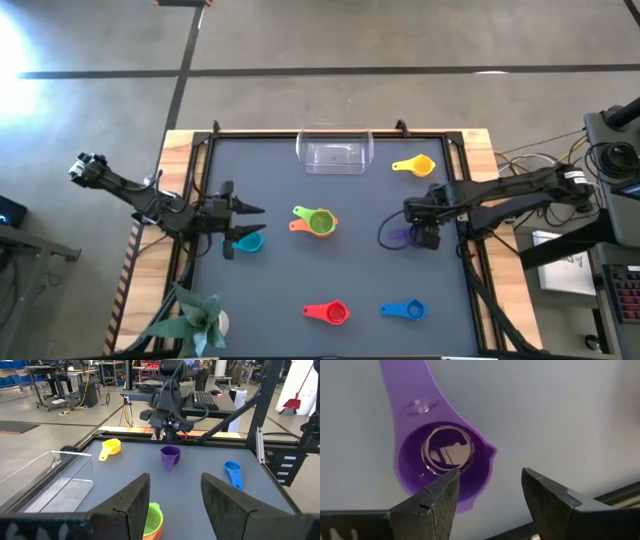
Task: Nest measuring cups in basket
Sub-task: Stack the purple measuring cup on top of the green measuring cup
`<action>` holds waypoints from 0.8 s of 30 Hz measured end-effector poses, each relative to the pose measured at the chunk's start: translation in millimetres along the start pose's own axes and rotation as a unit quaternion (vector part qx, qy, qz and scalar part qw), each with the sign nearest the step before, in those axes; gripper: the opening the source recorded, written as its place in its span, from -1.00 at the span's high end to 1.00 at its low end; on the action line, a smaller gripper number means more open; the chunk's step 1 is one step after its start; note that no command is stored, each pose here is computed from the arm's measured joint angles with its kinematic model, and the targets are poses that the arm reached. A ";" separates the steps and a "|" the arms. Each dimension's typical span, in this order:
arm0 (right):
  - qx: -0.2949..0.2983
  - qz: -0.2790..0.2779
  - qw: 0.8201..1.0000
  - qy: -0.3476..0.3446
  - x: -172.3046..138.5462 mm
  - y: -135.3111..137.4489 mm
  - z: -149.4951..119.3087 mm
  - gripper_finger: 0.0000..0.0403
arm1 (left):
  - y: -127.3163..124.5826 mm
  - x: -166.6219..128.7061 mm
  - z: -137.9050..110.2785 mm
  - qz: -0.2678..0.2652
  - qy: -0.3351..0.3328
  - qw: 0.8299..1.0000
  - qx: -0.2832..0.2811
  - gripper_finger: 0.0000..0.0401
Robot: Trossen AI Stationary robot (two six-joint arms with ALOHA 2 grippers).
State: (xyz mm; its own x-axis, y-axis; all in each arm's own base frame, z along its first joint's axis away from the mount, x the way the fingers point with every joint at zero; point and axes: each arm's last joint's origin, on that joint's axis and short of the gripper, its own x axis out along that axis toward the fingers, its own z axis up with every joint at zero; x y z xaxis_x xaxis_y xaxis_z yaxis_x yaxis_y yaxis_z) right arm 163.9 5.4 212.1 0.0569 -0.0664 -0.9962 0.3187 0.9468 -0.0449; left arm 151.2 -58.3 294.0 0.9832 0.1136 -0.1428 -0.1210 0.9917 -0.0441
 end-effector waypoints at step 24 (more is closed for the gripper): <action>0.039 -0.009 0.993 0.113 56.9 -11.2 31.1 0.34 | -0.5 0.3 0.2 -0.005 0.000 1.000 -0.007 0.20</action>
State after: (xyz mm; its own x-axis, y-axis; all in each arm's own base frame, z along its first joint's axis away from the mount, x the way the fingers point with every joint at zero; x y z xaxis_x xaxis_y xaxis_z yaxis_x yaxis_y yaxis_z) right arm 193.1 -18.8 158.3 -0.1602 -0.0027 -0.9871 0.3903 0.9183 -0.0659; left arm 151.6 -58.8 294.2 0.9844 0.1037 -0.1423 -0.1131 0.9918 -0.0600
